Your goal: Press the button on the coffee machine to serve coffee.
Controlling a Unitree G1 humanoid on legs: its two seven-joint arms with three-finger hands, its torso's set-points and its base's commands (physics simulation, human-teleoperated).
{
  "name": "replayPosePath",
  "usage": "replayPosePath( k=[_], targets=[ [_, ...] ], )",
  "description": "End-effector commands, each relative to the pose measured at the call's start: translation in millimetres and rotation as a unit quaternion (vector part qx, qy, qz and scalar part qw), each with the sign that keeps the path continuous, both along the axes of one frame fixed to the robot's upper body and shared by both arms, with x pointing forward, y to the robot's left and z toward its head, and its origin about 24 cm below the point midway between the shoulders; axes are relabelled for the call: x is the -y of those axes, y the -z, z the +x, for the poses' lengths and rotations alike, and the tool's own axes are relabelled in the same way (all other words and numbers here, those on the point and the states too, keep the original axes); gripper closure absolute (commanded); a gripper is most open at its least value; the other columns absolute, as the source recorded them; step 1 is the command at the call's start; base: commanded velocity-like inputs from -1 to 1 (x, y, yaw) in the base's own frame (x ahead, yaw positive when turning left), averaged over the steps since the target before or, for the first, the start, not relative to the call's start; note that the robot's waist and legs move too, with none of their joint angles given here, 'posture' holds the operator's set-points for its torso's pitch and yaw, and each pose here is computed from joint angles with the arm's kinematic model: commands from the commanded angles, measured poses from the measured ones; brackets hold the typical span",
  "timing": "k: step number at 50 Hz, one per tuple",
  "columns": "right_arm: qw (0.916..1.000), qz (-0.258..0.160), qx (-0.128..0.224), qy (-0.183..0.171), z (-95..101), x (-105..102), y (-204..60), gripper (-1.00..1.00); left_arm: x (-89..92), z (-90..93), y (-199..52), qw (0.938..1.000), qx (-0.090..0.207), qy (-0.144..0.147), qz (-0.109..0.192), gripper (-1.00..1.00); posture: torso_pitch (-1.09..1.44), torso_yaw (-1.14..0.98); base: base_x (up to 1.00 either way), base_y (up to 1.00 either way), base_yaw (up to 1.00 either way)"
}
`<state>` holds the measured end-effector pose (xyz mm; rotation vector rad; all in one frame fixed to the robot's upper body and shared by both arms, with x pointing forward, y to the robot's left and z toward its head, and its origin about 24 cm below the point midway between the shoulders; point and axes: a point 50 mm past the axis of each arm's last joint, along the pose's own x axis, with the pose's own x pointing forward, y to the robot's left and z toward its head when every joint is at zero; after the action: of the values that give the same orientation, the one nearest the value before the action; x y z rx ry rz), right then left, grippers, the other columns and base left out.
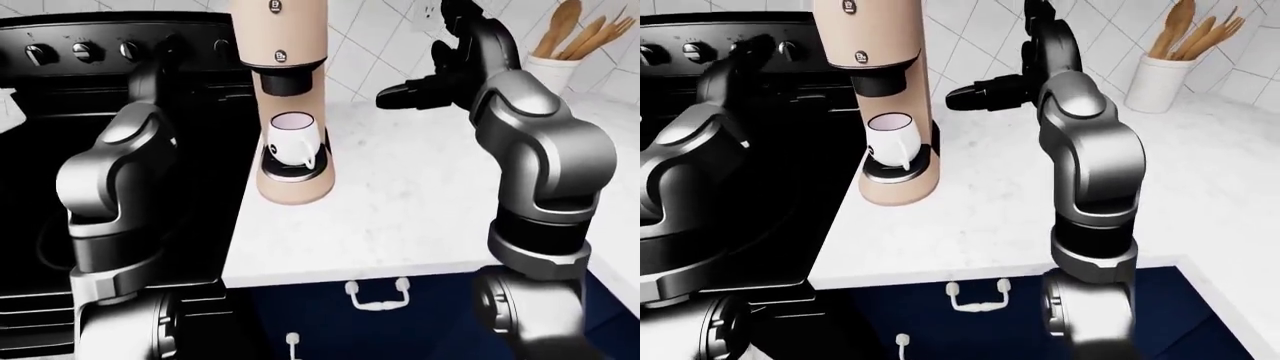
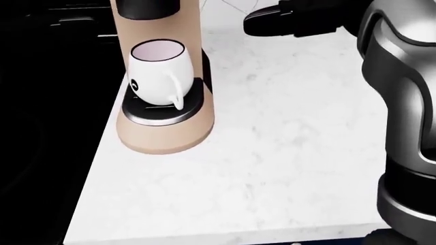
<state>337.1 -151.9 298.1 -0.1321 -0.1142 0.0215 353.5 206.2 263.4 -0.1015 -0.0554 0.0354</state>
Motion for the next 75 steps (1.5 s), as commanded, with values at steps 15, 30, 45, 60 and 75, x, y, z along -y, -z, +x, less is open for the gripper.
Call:
replayPosePath(
  k=[15,30,45,60,75],
  targets=[
    [0.9988,-0.001,0.048,-0.001,-6.6,0.6,-20.7,-1.00,1.4,-3.8,-22.5,0.9987,0.050,0.005,-0.002,-1.00,-0.36,0.00,0.00,0.00,0.00],
    [0.9988,0.001,0.048,-0.001,-6.9,0.1,-18.4,-1.00,3.1,-2.5,-18.9,0.9987,0.051,0.007,-0.006,-1.00,-0.44,0.00,0.00,0.00,0.00],
    [0.9988,0.001,0.048,-0.002,-6.6,-0.3,-20.4,-1.00,10.6,-5.7,-20.4,0.9985,0.050,0.019,-0.013,-1.00,-0.49,0.00,0.00,0.00,0.00],
    [0.9988,0.003,0.049,0.001,-7.2,3.2,-18.9,-1.00,16.6,-25.2,-25.1,0.9985,0.048,0.025,0.003,-1.00,-0.49,0.00,0.00,0.00,0.00],
    [0.9989,0.004,0.048,0.000,-7.2,2.1,-15.6,-1.00,21.8,-64.1,-27.0,0.9961,0.049,0.073,0.000,-1.00,-0.49,0.00,0.00,0.00,0.00]
  ],
)
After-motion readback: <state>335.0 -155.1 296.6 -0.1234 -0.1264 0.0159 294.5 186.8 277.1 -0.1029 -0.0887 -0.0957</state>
